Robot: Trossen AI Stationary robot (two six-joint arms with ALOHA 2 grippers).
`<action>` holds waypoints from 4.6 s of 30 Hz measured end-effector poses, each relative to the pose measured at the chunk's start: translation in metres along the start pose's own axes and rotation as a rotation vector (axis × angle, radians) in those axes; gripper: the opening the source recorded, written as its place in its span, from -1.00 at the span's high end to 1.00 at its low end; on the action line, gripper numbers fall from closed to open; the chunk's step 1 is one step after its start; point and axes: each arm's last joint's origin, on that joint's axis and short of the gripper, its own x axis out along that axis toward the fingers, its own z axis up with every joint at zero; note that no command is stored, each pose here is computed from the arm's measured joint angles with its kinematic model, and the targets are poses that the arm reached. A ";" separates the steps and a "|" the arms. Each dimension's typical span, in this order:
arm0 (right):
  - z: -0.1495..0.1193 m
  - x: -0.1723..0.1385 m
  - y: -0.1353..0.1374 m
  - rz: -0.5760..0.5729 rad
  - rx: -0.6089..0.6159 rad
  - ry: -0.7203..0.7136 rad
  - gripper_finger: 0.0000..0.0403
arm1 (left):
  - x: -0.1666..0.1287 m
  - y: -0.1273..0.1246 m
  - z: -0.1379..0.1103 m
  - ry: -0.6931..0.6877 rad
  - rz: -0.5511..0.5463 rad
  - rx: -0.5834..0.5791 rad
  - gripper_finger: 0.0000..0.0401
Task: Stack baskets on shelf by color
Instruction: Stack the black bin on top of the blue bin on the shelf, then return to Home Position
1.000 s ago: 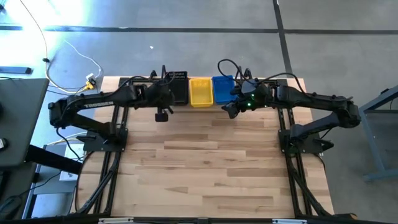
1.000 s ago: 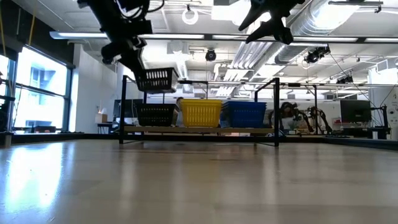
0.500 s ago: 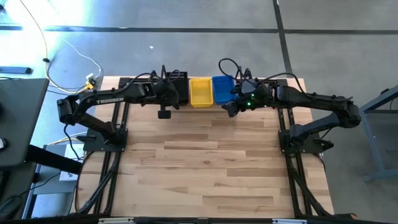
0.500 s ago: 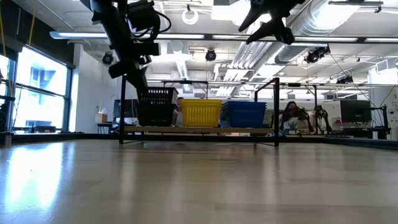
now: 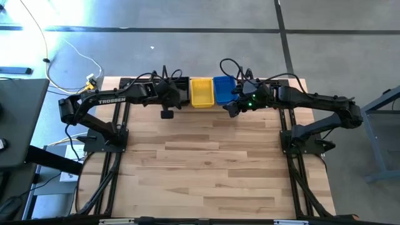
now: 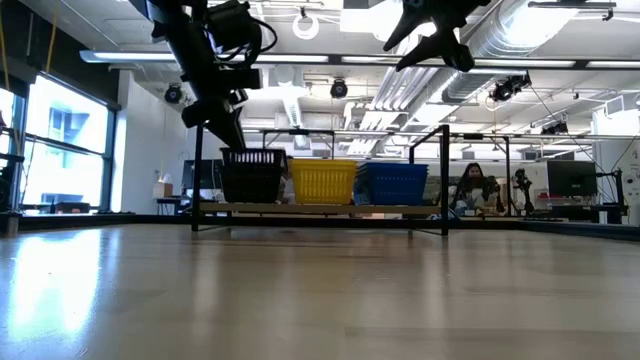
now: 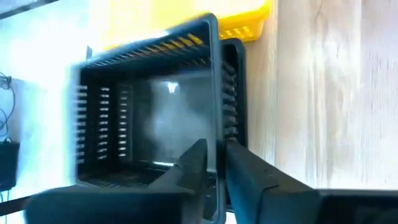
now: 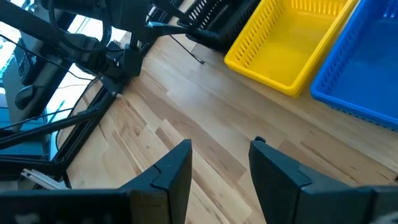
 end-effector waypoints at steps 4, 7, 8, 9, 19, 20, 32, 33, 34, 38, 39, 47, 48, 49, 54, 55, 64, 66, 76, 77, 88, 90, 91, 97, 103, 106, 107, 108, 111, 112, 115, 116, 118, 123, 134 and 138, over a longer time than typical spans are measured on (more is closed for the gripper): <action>0.000 0.000 0.000 0.000 0.019 0.000 0.28 | 0.000 0.000 -0.001 0.018 0.019 0.002 0.60; 0.000 0.000 0.000 0.000 0.037 0.001 0.28 | -0.001 -0.001 0.000 0.031 0.035 0.007 0.47; 0.000 0.000 0.000 0.000 0.038 0.001 0.28 | -0.003 -0.001 0.002 0.033 0.030 0.012 0.44; 0.000 0.000 0.000 0.000 0.037 0.001 0.28 | -0.006 0.000 0.004 0.031 0.027 0.016 0.41; 0.001 0.000 -0.001 -0.050 0.032 -0.049 0.28 | -0.050 0.009 0.025 -0.078 -0.046 -0.115 0.36; 0.001 0.000 -0.002 -0.058 0.021 -0.056 0.28 | -0.055 0.008 0.024 -0.096 -0.082 -0.163 0.36; 0.001 0.000 -0.002 -0.058 -0.064 -0.052 0.28 | -0.122 -0.034 -0.016 -0.449 -0.230 -0.417 0.36; 0.001 0.000 -0.002 -0.058 -0.064 -0.051 0.28 | -0.124 -0.038 -0.020 -0.476 -0.230 -0.430 0.36; 0.001 0.000 -0.002 -0.057 -0.064 -0.050 0.28 | -0.125 -0.042 -0.024 -0.500 -0.233 -0.445 0.36; 0.001 0.000 -0.002 -0.055 -0.064 -0.049 0.28 | -0.127 -0.058 -0.043 -0.569 -0.270 -0.471 0.36; 0.001 0.000 -0.002 -0.055 -0.064 -0.049 0.28 | -0.126 -0.063 -0.048 -0.580 -0.279 -0.472 0.36; 0.003 -0.003 0.000 -0.036 -0.018 -0.068 0.28 | -0.110 -0.090 -0.089 -0.703 -0.262 -0.537 0.36; 0.004 -0.005 0.001 -0.023 -0.025 -0.081 0.28 | -0.108 -0.093 -0.094 -0.719 -0.260 -0.544 0.36; 0.005 -0.008 0.002 -0.009 -0.035 -0.097 0.28 | -0.105 -0.095 -0.099 -0.729 -0.258 -0.549 0.36; 0.013 -0.029 0.010 0.099 -0.126 -0.209 0.28 | -0.094 -0.105 -0.123 -0.770 -0.261 -0.577 0.36; 0.014 -0.036 0.010 0.114 -0.147 -0.228 0.28 | -0.092 -0.106 -0.127 -0.781 -0.263 -0.586 0.36; 0.012 -0.109 0.005 0.198 -0.319 -0.431 0.28 | -0.078 -0.116 -0.148 -0.849 -0.276 -0.621 0.36; 0.009 -0.125 0.002 0.215 -0.349 -0.472 0.28 | -0.072 -0.119 -0.151 -0.846 -0.280 -0.619 0.36; -0.033 -0.139 -0.040 0.256 -0.384 -0.560 0.28 | -0.050 -0.131 -0.156 -0.827 -0.280 -0.614 0.36; -0.039 -0.134 -0.045 0.274 -0.380 -0.583 0.28 | -0.051 -0.130 -0.155 -0.842 -0.280 -0.617 0.36; -0.095 -0.106 -0.100 0.356 -0.366 -0.763 0.28 | -0.051 -0.130 -0.155 -0.836 -0.272 -0.619 0.36; -0.103 -0.100 -0.106 0.369 -0.349 -0.762 0.28 | -0.051 -0.130 -0.155 -0.835 -0.272 -0.618 0.36; -0.106 -0.096 -0.110 0.367 -0.346 -0.753 0.28 | -0.051 -0.130 -0.155 -0.835 -0.271 -0.619 0.36; -0.122 -0.076 -0.124 0.349 -0.333 -0.708 0.28 | -0.051 -0.130 -0.155 -0.834 -0.271 -0.618 0.36; -0.138 -0.049 -0.139 0.311 -0.297 -0.618 0.28 | -0.051 -0.130 -0.155 -0.833 -0.271 -0.618 0.36; -0.148 -0.035 -0.147 0.301 -0.268 -0.581 0.28 | -0.051 -0.130 -0.155 -0.833 -0.271 -0.618 0.36; -0.150 -0.031 -0.150 0.298 -0.263 -0.573 0.28 | -0.051 -0.130 -0.155 -0.833 -0.271 -0.618 0.36; -0.153 -0.028 -0.152 0.298 -0.254 -0.569 0.28 | -0.051 -0.130 -0.155 -0.833 -0.271 -0.618 0.36; -0.158 -0.020 -0.157 0.298 -0.246 -0.562 0.28 | -0.051 -0.130 -0.155 -0.833 -0.271 -0.618 0.36; -0.160 -0.019 -0.159 0.294 -0.246 -0.557 0.28 | -0.051 -0.130 -0.155 -0.833 -0.271 -0.618 0.36; -0.164 -0.013 -0.163 0.280 -0.247 -0.542 0.28 | -0.051 -0.130 -0.155 -0.833 -0.271 -0.618 0.36; -0.165 -0.012 -0.164 0.274 -0.242 -0.536 0.28 | -0.051 -0.130 -0.155 -0.833 -0.271 -0.618 0.36; -0.166 -0.010 -0.165 0.265 -0.228 -0.527 0.28 | -0.051 -0.130 -0.155 -0.834 -0.271 -0.618 0.36; -0.167 -0.010 -0.166 0.242 -0.238 -0.524 0.28 | -0.051 -0.130 -0.155 -0.834 -0.272 -0.618 0.36; -0.169 -0.008 -0.168 0.225 -0.227 -0.497 0.28 | -0.051 -0.130 -0.155 -0.834 -0.272 -0.618 0.36; -0.169 -0.008 -0.168 0.225 -0.228 -0.496 0.28 | -0.051 -0.130 -0.155 -0.834 -0.272 -0.618 0.36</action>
